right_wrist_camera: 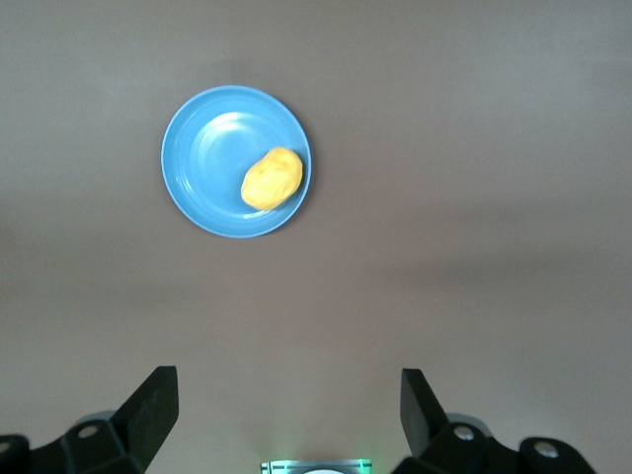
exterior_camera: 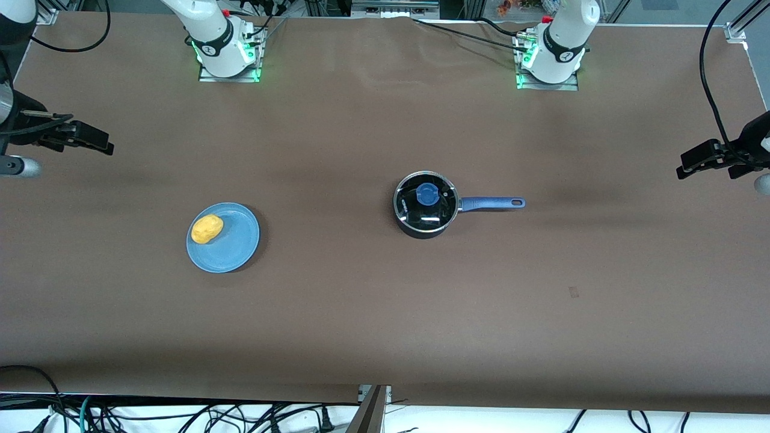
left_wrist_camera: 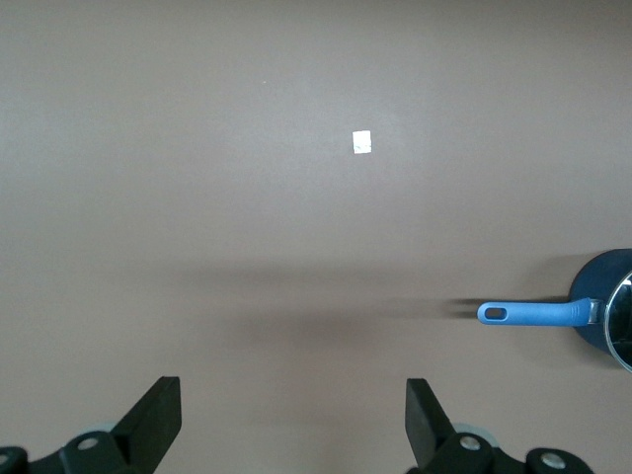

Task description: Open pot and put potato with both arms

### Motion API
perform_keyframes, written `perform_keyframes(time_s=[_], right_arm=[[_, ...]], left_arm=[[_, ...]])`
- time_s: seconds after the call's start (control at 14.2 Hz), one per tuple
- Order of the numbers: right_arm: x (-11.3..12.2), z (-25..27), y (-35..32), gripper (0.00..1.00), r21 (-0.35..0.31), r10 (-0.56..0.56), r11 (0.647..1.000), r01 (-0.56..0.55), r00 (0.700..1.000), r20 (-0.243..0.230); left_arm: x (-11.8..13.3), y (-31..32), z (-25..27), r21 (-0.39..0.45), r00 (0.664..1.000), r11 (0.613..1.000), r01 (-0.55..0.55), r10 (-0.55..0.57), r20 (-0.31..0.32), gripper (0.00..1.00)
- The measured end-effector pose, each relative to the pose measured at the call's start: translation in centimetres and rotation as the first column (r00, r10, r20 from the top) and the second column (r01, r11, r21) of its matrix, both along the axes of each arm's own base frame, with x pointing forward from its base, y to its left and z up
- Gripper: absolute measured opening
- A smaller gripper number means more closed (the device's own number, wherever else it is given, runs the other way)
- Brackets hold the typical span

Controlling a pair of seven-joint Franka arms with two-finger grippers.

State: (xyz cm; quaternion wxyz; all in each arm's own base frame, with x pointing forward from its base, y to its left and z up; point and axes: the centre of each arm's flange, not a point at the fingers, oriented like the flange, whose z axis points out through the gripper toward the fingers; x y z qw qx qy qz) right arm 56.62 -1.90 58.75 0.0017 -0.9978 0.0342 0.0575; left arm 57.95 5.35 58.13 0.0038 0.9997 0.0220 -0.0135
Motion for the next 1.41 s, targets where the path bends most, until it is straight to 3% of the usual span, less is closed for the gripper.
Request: perform_keyframes(time_s=[0.21, 0.42, 0.7, 1.06, 1.2, 1.41], right_arm=[[0.2, 2.8, -1.2, 1.00, -0.004, -0.019, 1.000, 0.019, 0.998, 0.062], [0.4, 3.7, -1.9, 1.00, -0.005, 0.017, 1.000, -0.017, 0.996, 0.092], [1.4, 2.6, -2.1, 1.00, -0.005, 0.057, 0.998, -0.057, 0.994, 0.097], [1.4, 2.3, -4.8, 1.00, -0.009, 0.019, 1.000, -0.018, 0.995, 0.095], [1.4, 2.5, -4.7, 1.00, -0.009, 0.020, 1.000, -0.019, 0.995, 0.099], [1.6, 2.9, -4.4, 1.00, -0.010, 0.026, 1.000, -0.025, 0.994, 0.109]], left_arm=[[0.0, -0.1, -0.2, -0.001, 1.000, 1.000, 0.002, -0.002, -0.008, 1.00], [0.1, -0.2, -0.4, -0.002, 1.000, 1.000, 0.004, -0.004, -0.015, 1.00], [0.0, -0.2, -0.6, -0.003, 1.000, 1.000, 0.004, -0.004, -0.026, 1.00], [-0.1, -1.1, -1.1, -0.009, 0.998, 1.000, 0.020, -0.020, -0.059, 1.00], [0.2, -3.7, -1.7, -0.012, 0.997, 1.000, 0.022, -0.023, -0.071, 1.00], [1.2, -13.6, -4.6, -0.010, 0.994, 0.999, -0.042, 0.041, -0.100, 1.00]])
